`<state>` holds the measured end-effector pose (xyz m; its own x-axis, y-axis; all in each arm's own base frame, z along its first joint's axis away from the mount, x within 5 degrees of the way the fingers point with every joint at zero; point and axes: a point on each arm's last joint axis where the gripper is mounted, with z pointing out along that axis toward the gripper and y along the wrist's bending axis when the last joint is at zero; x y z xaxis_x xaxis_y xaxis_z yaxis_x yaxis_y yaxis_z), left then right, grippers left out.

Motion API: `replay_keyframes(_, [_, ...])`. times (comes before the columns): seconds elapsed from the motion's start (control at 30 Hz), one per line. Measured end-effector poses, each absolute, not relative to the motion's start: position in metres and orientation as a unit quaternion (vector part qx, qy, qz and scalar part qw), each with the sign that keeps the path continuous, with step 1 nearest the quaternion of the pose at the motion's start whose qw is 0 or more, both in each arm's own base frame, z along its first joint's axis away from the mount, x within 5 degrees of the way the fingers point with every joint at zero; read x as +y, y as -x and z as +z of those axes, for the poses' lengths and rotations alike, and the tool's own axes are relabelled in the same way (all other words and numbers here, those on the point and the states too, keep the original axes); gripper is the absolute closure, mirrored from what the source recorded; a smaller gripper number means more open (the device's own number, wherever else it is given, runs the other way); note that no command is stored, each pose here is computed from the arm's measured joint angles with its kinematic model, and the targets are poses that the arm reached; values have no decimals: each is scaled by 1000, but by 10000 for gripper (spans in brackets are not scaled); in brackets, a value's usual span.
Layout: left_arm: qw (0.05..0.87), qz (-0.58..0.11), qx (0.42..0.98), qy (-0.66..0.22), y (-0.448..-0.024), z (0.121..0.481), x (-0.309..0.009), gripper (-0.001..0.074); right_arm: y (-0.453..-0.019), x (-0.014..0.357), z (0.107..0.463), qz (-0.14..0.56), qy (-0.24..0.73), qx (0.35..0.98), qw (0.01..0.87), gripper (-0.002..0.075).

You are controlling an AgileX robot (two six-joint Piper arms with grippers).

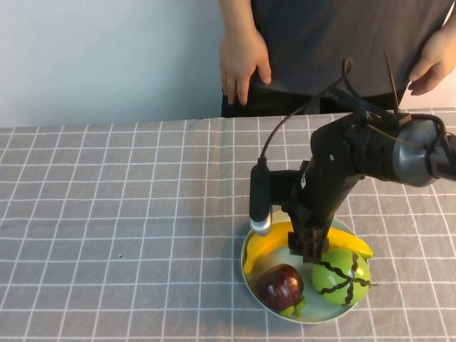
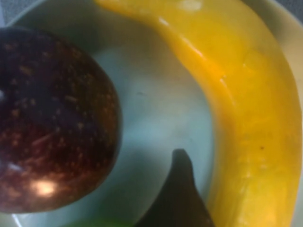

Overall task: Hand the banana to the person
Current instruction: Pick up the banana

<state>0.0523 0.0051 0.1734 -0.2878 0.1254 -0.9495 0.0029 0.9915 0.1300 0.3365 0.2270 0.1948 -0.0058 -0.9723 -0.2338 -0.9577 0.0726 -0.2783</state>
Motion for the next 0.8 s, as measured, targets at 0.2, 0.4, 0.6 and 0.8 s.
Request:
replay_keyframes(0.2, [595, 51, 801, -40, -52, 173, 5, 739, -341, 223, 186, -19, 677, 715, 173, 225])
replay_keyframes(0.4, [595, 51, 801, -40, -52, 173, 5, 740, -344, 221, 179, -19, 676, 718, 165, 225])
replay_keyframes(0.6, [595, 51, 801, -40, -52, 173, 5, 740, -345, 220, 179, -20, 674, 720, 167, 257])
replay_keyframes(0.8, [595, 51, 801, -40, -52, 173, 5, 740, -345, 219, 179, -21, 674, 719, 166, 504])
